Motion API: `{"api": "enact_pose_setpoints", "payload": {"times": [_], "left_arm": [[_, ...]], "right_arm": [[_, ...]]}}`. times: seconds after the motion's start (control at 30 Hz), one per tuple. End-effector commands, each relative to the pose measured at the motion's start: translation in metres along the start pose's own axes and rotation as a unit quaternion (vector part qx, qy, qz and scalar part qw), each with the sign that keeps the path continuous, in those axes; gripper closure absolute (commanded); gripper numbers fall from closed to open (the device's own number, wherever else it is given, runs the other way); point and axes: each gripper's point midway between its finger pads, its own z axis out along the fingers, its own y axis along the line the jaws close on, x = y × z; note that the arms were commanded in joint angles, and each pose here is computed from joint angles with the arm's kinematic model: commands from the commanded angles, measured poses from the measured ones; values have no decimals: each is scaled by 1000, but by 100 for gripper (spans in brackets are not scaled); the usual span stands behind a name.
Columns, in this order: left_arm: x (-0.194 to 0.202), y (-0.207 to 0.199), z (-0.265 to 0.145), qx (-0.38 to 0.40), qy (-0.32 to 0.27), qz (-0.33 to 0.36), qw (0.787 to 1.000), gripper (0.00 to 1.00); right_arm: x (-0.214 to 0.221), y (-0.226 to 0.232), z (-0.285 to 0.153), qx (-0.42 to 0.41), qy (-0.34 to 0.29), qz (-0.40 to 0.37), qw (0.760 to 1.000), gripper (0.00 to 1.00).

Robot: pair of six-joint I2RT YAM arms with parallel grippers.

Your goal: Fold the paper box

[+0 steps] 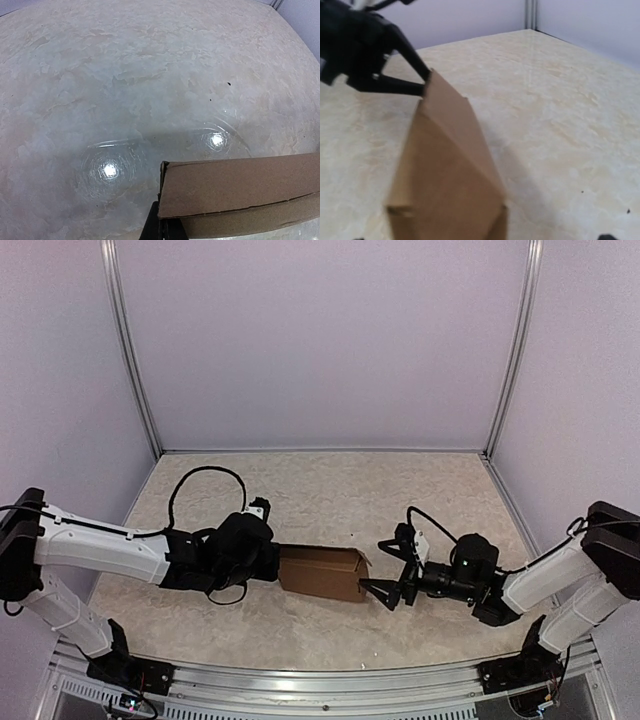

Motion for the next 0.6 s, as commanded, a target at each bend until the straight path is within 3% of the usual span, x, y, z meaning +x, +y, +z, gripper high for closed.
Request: {"api": "enact_pose_setpoints", "payload": {"times": [0.0,0.1,0.2,0.27,0.4,0.57], "left_arm": [[48,21,5,-47,94,56,993,100],[43,17,7,-49,93,58,993,100],[39,14,10,-52,91,60,993,100],[39,12,12,-53,95,63,992,100],[38,10,15,-56,100,60,992,100],[33,7,16,-62,105,57,991,100]], "right_arm": [[2,3,-6,-13,47,-11,999,0],[-10,-11,-7,27,77,29,996,0],[-8,-32,-5,85,151,65,983,0],[-4,-23,-5,57,188,54,979,0],[-19,-14,-8,31,174,52,983,2],[-24,-22,-16,66,182,37,980,16]]}}
